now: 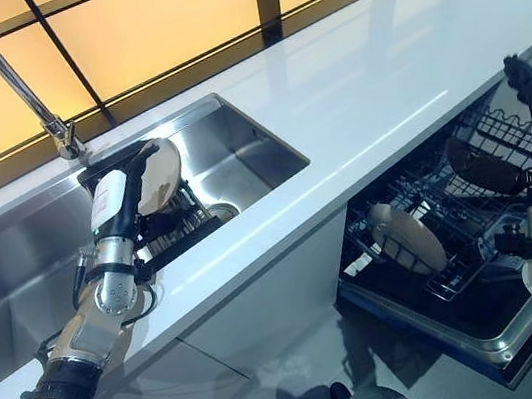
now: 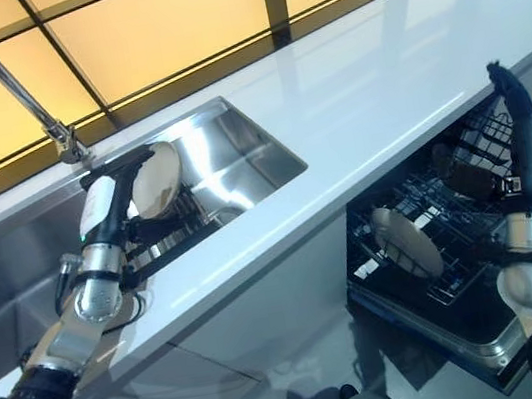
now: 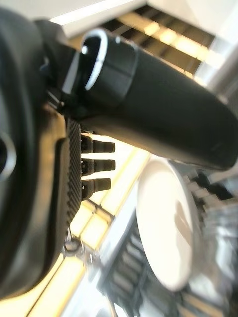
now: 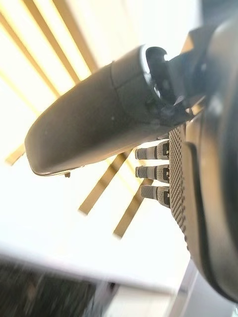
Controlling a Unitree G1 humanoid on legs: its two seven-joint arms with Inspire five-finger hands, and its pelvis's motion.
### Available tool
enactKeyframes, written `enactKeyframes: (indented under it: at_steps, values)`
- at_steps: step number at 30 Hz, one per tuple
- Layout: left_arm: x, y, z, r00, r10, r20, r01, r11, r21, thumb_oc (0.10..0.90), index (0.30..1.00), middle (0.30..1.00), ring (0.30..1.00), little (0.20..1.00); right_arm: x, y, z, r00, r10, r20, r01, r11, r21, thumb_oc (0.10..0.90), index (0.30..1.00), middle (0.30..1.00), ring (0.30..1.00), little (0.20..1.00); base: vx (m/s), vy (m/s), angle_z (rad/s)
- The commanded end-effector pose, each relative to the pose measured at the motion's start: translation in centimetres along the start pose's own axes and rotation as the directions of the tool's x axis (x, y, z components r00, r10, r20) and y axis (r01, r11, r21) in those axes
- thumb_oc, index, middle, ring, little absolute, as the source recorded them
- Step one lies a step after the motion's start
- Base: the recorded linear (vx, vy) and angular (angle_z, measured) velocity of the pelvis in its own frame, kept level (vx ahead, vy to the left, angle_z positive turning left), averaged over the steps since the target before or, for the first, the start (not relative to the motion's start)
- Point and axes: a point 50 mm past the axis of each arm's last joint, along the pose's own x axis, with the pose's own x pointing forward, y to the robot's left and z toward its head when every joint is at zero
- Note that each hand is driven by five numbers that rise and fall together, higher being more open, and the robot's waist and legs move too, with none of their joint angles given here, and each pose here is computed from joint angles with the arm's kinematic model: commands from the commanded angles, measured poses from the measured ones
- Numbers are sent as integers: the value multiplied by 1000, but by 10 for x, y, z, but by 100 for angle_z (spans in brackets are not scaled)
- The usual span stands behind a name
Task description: Pick up plates and place into dishwasher.
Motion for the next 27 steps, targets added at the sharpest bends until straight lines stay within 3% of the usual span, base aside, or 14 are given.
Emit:
enactKeyframes:
  at_steps: [1, 9, 27]
  values:
    - [41, 51, 11, 978, 208, 28, -208, 978, 2, 800, 900, 900, 900, 900, 33, -22, 50, 937, -93, 338, 73, 995, 73, 800, 900, 900, 900, 900, 32, 16, -3]
    - [61, 52, 0, 979, 190, -80, -188, 982, 38, 800, 900, 900, 900, 900, 42, -9, 56, 933, 23, 360, -33, 999, 21, 800, 900, 900, 900, 900, 50, 10, -1]
    - [81, 62, 0, 953, 210, -220, -205, 978, 47, 800, 900, 900, 900, 900, 45, -9, 49, 942, 90, 323, -91, 996, -13, 800, 900, 900, 900, 900, 36, 0, -6]
